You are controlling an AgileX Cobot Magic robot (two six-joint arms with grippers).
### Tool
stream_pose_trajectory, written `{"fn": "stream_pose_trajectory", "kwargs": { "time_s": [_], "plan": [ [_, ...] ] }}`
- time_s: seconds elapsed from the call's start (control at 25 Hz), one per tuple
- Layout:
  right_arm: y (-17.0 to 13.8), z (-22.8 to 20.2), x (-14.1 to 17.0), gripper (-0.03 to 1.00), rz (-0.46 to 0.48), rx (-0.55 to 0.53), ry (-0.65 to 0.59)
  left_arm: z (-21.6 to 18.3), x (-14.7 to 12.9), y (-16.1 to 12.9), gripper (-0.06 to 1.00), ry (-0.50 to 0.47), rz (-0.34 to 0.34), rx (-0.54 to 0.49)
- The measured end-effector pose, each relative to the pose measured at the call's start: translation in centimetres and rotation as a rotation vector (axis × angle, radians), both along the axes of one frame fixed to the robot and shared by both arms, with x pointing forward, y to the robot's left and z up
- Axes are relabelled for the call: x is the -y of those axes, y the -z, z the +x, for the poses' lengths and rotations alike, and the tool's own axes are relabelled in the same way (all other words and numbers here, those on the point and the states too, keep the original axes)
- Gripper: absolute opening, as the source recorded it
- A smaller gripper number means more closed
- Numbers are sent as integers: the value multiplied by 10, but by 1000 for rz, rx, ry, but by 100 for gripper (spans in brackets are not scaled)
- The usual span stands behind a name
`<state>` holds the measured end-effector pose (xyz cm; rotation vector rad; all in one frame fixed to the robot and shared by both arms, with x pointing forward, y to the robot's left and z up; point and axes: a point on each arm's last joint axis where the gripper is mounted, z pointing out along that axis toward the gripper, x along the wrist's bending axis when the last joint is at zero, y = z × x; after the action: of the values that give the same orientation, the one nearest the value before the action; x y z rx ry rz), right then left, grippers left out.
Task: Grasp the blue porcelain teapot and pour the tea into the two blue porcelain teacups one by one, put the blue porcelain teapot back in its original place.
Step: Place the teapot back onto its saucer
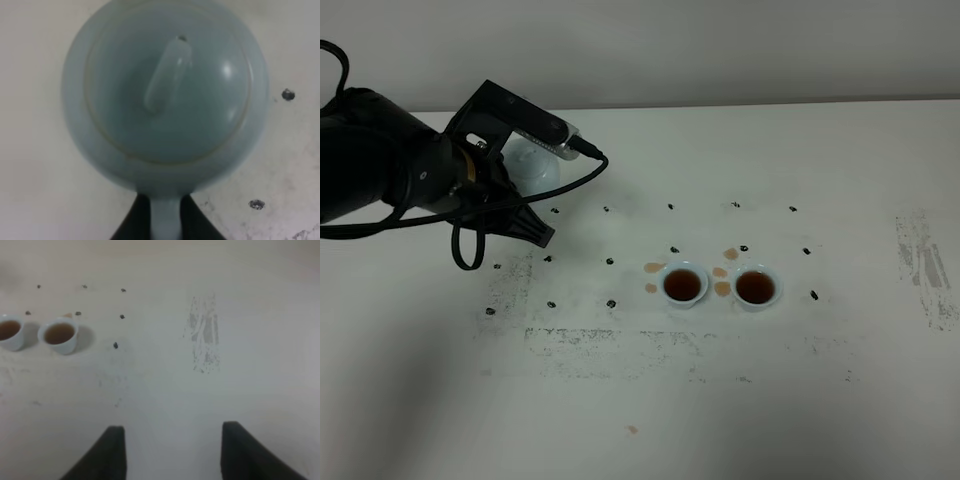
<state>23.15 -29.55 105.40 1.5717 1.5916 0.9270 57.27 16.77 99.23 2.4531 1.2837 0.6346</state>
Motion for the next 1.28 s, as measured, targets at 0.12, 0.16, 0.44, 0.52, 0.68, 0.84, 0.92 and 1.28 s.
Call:
{"fn": "stream_pose_trajectory", "kwargs": {
  "time_s": [0.12,0.16,0.44,0.52,0.68,0.84,0.92,1.28],
  "plan": [
    [0,0,0,42,0,0,0,3,0,13,4,-9,-4,-24],
    [0,0,0,42,0,0,0,4,1,19,4,-11,-5,-36],
    [0,0,0,42,1,0,-1,8,5,48,4,-31,-6,-113],
    [0,0,0,42,1,0,-1,9,6,54,4,-30,-5,-120],
    [0,0,0,42,1,0,-1,11,7,63,4,-27,-4,-130],
    [0,0,0,42,1,0,-1,12,8,67,4,-22,-11,-122],
    [0,0,0,42,1,0,-1,13,8,68,4,-21,-15,-117],
    [0,0,0,42,1,0,-1,13,9,68,4,-21,-19,-114]
  ]
}}
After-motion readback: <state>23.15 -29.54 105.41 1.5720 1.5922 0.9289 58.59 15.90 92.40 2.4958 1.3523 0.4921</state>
